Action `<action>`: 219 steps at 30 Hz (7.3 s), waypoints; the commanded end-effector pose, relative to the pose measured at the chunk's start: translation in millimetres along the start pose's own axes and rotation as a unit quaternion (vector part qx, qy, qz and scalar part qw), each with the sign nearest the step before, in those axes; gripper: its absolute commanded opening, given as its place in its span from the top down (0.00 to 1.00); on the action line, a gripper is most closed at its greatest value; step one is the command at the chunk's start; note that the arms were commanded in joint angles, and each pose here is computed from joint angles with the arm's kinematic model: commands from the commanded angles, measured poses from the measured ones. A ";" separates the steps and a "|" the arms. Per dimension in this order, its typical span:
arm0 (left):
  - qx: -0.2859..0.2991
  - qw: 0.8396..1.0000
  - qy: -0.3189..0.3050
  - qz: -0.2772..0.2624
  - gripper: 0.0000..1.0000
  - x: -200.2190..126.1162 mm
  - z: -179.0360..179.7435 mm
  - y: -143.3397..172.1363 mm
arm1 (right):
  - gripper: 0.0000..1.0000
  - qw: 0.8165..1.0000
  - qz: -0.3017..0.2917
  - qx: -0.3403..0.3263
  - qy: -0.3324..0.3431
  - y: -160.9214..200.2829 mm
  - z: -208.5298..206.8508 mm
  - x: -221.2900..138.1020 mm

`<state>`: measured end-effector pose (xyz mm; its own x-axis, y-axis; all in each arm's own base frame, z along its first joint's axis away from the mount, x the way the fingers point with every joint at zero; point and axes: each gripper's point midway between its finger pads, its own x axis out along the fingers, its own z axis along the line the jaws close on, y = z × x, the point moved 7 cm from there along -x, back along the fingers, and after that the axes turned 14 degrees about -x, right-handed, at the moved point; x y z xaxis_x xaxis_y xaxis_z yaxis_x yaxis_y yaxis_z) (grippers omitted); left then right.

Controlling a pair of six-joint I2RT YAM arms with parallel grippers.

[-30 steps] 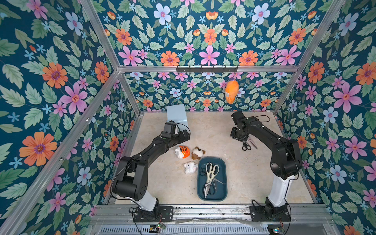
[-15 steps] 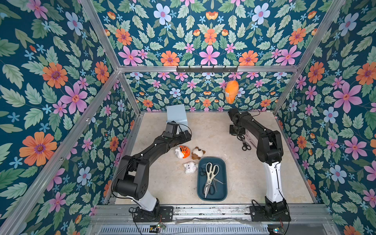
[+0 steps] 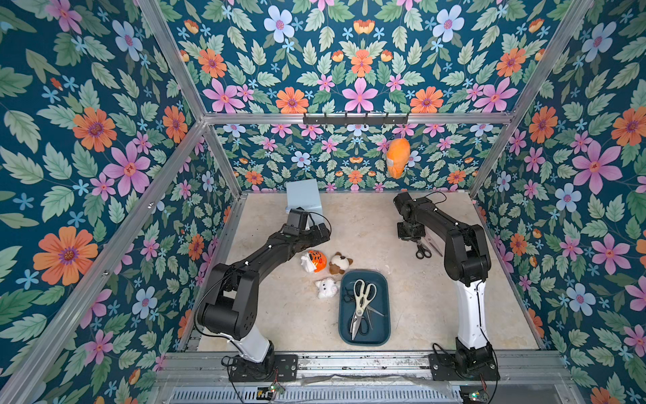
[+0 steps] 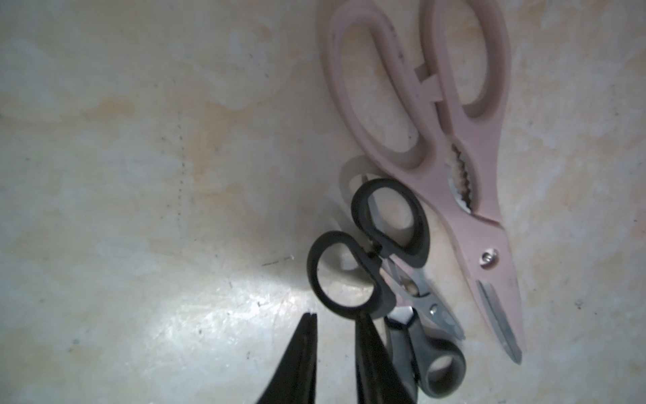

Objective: Put the scissors into the storage box
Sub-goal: Pick up the scissors from the center of the board, then place the scissors in the storage box, then pick up the scissors from the center of the board, then place the scissors in the storage box.

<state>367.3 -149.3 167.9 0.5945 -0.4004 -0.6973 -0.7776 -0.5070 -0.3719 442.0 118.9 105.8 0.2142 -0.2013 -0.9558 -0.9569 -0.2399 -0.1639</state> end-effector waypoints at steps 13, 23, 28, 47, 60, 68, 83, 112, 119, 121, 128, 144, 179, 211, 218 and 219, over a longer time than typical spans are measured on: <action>-0.008 1.000 -0.012 -0.003 0.01 -0.5 -2.2 -1.7 | 0.80 0.999 -0.017 -0.024 -0.016 -14.0 0.4 14.7; -0.009 1.000 -0.012 -0.004 0.01 0.1 -5.9 -3.3 | 0.94 0.999 -0.021 -0.020 -0.025 -15.0 -6.0 18.9; -0.009 1.000 -0.011 -0.005 0.01 0.9 -7.7 -4.2 | 1.00 0.999 -0.028 -0.025 -0.025 -17.5 -7.5 11.4; -0.005 1.000 0.002 -0.024 0.01 -4.7 -5.4 -2.7 | 1.00 0.993 -0.083 0.013 -0.077 8.1 38.2 -130.1; 0.024 0.999 -0.018 -0.043 0.01 -30.7 10.9 9.7 | 1.00 0.968 -0.127 -0.115 -0.185 119.5 185.5 -180.9; 0.025 0.996 -0.036 -0.081 0.01 -50.5 18.3 9.4 | 1.00 0.958 -0.103 -0.097 -0.251 157.3 230.9 -152.4; 0.024 0.995 -0.032 -0.093 0.01 -51.7 11.7 2.6 | 0.88 0.968 -0.059 -0.072 -0.232 167.9 226.3 -133.4; 0.024 0.998 -0.017 -0.053 0.01 -35.9 9.1 7.2 | 0.75 0.985 -0.028 0.163 -0.052 82.1 47.1 -77.1; 0.028 0.998 -0.021 -0.049 0.01 -32.1 11.2 8.6 | 0.82 0.987 -0.005 0.160 -0.030 60.5 33.6 -40.1; 0.030 0.998 -0.022 -0.048 0.01 -30.7 11.4 8.7 | 0.82 0.987 -0.002 0.158 -0.022 55.3 29.4 -35.8; 0.026 0.998 -0.021 -0.048 0.01 -27.5 10.6 7.0 | 0.83 0.984 0.021 0.175 -0.027 51.4 17.1 -21.1; 0.021 0.999 -0.021 -0.041 0.01 -22.4 9.4 6.1 | 0.82 0.979 0.037 0.194 -0.049 62.4 24.8 -2.8; 0.013 0.999 -0.016 -0.048 0.01 -24.3 7.1 4.0 | 1.00 0.978 -0.011 0.158 -0.138 56.0 25.6 -28.1; 0.007 0.991 -0.038 -0.125 0.01 -61.4 19.8 -6.8 | 1.00 0.940 -0.044 -0.226 -0.250 234.3 225.9 -165.7; 0.001 0.992 -0.037 -0.122 0.01 -58.9 20.7 -8.0 | 1.00 0.940 -0.022 -0.231 -0.251 249.3 226.9 -154.6; -0.001 0.992 -0.037 -0.123 0.01 -58.2 20.6 -8.7 | 1.00 0.940 -0.019 -0.231 -0.251 249.6 227.7 -153.9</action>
<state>332.7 -105.7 198.1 0.7452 -0.2080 -0.6335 -0.6154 -0.5804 -0.5333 126.7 302.7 155.3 0.0226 0.2405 -0.9704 -0.7337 -0.6553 -0.1795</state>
